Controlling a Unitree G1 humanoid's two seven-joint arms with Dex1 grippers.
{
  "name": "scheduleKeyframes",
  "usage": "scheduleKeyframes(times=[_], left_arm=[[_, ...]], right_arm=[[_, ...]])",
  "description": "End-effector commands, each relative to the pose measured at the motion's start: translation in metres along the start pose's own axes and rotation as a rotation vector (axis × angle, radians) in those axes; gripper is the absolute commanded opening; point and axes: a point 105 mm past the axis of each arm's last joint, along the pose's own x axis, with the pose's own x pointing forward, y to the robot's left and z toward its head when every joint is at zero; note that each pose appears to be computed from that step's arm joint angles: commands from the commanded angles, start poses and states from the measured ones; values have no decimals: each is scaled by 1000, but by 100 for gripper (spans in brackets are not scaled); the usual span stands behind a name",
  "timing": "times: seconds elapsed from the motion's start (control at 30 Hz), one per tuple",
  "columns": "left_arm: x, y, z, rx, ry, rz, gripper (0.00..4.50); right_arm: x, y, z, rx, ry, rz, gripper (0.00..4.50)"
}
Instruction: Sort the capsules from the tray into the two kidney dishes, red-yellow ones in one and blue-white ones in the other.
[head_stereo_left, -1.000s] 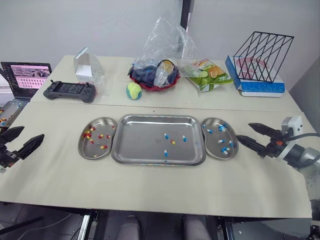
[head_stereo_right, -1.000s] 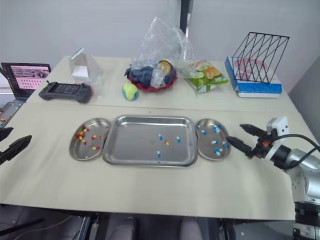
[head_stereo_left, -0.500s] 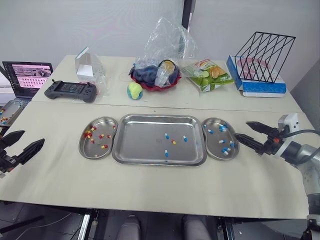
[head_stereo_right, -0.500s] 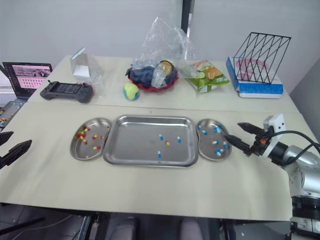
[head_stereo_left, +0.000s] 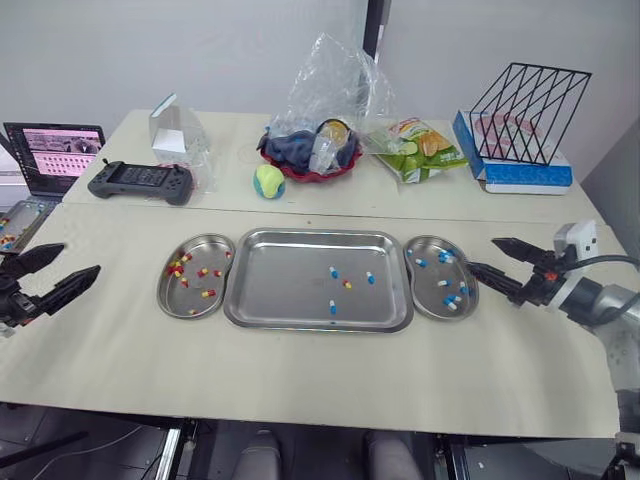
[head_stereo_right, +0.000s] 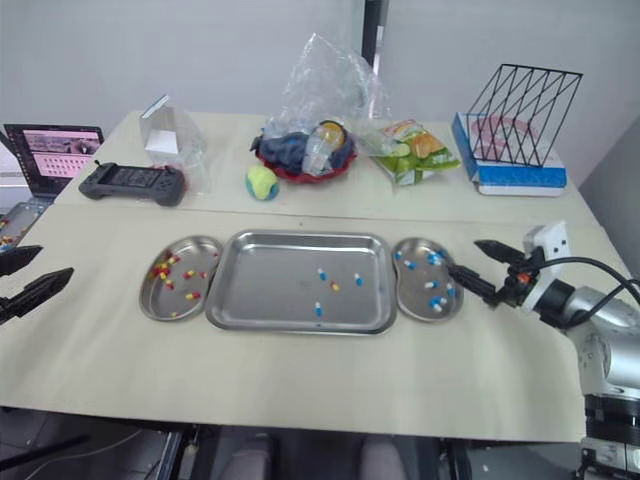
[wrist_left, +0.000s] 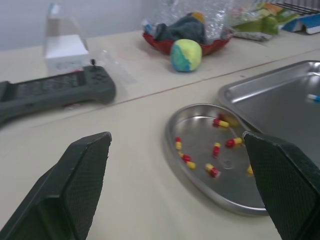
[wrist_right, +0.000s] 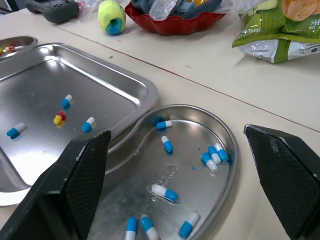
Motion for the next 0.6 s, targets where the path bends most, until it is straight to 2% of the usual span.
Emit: scheduleKeyframes(times=[0.03, 0.2, 0.37, 0.47, 0.6], left_arm=[[17, -17, 15, 35, 4, -134, 445], [40, -36, 25, 24, 9, -263, 445], [51, -46, 29, 34, 22, -329, 445], [61, -60, 32, 55, 32, -407, 445], [75, -87, 35, 85, 45, -523, 445]], right_arm=[[9, 18, 11, 12, -29, 22, 450], [19, 31, -3, 93, 83, -14, 450], [22, 44, 0, 99, 93, 24, 450], [30, 68, 2, 58, 102, 104, 450], [67, 119, 16, -7, 80, 279, 450]])
